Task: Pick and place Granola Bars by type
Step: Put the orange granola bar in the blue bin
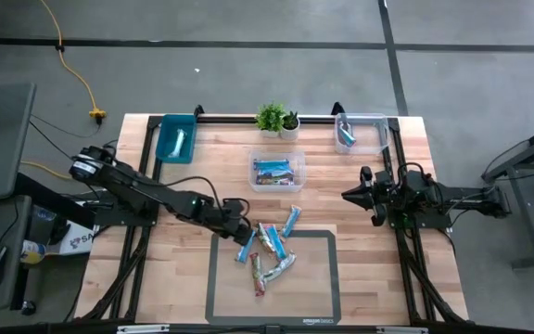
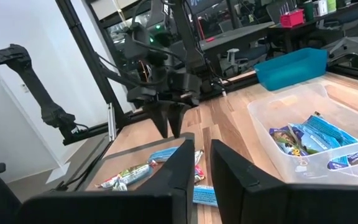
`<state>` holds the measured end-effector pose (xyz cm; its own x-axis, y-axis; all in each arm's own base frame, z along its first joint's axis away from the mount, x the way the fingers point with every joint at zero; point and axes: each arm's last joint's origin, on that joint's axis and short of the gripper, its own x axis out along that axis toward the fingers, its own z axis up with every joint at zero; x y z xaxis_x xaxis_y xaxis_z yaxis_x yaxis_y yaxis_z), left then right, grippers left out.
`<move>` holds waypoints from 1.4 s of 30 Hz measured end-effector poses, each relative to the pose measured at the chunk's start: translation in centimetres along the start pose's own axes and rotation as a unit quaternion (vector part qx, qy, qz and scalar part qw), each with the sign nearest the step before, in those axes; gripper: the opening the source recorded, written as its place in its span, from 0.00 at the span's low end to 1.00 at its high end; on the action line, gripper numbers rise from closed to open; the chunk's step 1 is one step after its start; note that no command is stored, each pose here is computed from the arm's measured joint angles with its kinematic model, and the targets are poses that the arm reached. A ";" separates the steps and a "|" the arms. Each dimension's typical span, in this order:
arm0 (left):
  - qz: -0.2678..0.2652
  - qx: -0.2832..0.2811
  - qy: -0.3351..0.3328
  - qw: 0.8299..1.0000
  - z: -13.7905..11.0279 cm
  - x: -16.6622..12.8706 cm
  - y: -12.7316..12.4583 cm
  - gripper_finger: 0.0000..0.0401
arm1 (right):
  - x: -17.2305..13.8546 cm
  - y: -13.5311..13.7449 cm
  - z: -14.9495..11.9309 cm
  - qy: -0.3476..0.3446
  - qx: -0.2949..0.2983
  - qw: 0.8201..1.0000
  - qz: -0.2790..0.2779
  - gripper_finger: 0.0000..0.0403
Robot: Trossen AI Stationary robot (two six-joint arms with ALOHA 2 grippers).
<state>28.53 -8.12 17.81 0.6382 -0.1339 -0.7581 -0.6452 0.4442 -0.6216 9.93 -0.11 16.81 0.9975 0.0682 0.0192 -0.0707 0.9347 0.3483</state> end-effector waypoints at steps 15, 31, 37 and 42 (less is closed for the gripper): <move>0.205 -0.009 0.022 0.978 1.4 1.0 -5.0 0.41 | 0.0 0.0 0.0 0.000 0.000 1.000 0.000 0.09; 0.238 -0.046 0.064 0.968 0.8 4.6 -5.8 0.41 | 0.1 -0.1 -0.1 0.008 0.001 1.000 -0.003 0.09; 0.258 -0.051 0.061 0.963 0.5 5.0 -5.3 0.41 | 0.1 -0.1 -0.1 0.008 0.001 1.000 -0.003 0.09; 0.257 -0.055 0.068 0.963 0.3 6.0 -5.1 0.41 | 0.1 -0.1 -0.1 0.008 0.001 1.000 -0.003 0.08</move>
<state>35.78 -10.90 16.43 0.1670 -0.0396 -0.9852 -0.9060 0.3880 -0.1692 10.04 -0.12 16.67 0.9977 0.0674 0.0017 -0.0637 0.9345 0.3502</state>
